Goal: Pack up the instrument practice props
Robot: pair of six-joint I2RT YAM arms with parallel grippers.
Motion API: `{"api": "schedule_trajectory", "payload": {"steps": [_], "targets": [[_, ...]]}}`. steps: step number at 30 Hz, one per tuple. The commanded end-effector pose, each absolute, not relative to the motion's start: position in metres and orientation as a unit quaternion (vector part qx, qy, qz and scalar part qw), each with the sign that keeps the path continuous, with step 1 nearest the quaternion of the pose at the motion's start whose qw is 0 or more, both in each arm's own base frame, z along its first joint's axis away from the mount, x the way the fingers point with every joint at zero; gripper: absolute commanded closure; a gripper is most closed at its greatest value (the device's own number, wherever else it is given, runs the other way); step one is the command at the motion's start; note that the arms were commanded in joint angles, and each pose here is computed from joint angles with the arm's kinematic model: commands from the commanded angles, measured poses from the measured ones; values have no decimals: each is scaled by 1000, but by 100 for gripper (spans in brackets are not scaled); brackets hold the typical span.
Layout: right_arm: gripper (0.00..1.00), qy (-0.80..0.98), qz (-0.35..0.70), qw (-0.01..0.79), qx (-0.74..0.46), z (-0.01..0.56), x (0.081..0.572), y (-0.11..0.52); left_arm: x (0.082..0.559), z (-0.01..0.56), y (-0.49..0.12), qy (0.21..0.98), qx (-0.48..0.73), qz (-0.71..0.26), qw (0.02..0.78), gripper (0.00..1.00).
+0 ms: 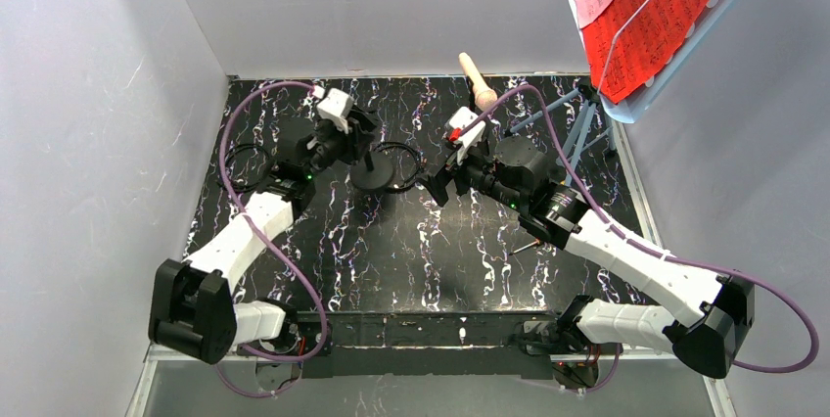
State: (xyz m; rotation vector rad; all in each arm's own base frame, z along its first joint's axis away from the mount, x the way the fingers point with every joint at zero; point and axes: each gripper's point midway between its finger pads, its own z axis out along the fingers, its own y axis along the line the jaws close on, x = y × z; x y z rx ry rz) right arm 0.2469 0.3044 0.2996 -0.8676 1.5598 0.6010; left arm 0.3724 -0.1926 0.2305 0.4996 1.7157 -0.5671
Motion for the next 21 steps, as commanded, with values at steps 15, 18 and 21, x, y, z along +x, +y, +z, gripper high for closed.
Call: {"api": "schedule_trajectory", "payload": {"steps": [15,18,21], "targets": [[1,643,269,615,-369,329,244,305,335,265,96,756,-182,128,616,100],[1,641,270,614,-373,329,242,303,317,251,135,745,-249,176,593,100],[1,640,268,615,-375,329,241,301,303,240,164,725,-305,209,581,100]]}}
